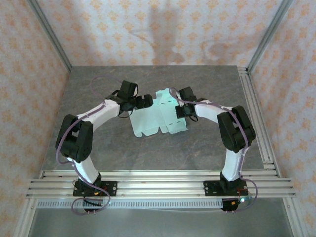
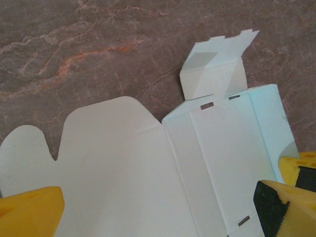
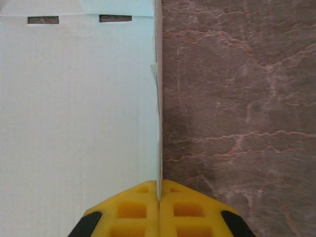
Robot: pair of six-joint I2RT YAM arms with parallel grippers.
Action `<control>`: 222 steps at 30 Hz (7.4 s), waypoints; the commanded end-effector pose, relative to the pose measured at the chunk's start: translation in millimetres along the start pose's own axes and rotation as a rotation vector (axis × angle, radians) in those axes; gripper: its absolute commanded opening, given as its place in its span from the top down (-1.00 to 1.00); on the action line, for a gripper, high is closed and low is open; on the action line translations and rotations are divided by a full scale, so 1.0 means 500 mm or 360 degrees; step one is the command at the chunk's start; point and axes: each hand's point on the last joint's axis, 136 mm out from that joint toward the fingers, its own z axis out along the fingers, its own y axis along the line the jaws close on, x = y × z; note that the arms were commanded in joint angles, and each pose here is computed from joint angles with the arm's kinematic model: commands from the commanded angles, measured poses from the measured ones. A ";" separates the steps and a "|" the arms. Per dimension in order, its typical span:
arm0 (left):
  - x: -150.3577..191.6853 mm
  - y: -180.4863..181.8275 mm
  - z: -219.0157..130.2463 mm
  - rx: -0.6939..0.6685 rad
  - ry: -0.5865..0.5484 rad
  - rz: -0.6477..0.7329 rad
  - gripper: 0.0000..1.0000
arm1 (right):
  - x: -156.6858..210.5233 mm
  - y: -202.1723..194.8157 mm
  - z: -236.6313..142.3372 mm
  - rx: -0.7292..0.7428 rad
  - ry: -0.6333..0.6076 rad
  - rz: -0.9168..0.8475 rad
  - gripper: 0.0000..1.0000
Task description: Fold the paper box
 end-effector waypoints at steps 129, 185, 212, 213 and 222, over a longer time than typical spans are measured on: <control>-0.006 -0.007 0.094 0.0453 -0.0126 0.0295 -0.52 | -0.101 0.156 -0.125 0.1335 -0.0726 -0.1622 1.00; -0.038 -0.042 0.140 0.0526 -0.0197 0.0269 -0.18 | -0.093 0.201 -0.105 0.0969 -0.0638 -0.1539 1.00; -0.003 -0.041 0.140 0.0406 -0.0158 0.0413 0.57 | -0.090 0.213 -0.110 0.0832 -0.0647 -0.1426 0.68; -0.004 -0.038 0.139 0.0389 -0.0159 0.0414 0.56 | -0.090 0.215 -0.116 0.0800 -0.0657 -0.1392 0.57; -0.015 -0.038 0.128 0.0357 -0.0179 0.0459 0.53 | -0.055 0.252 -0.198 0.0253 -0.0747 -0.0989 -0.17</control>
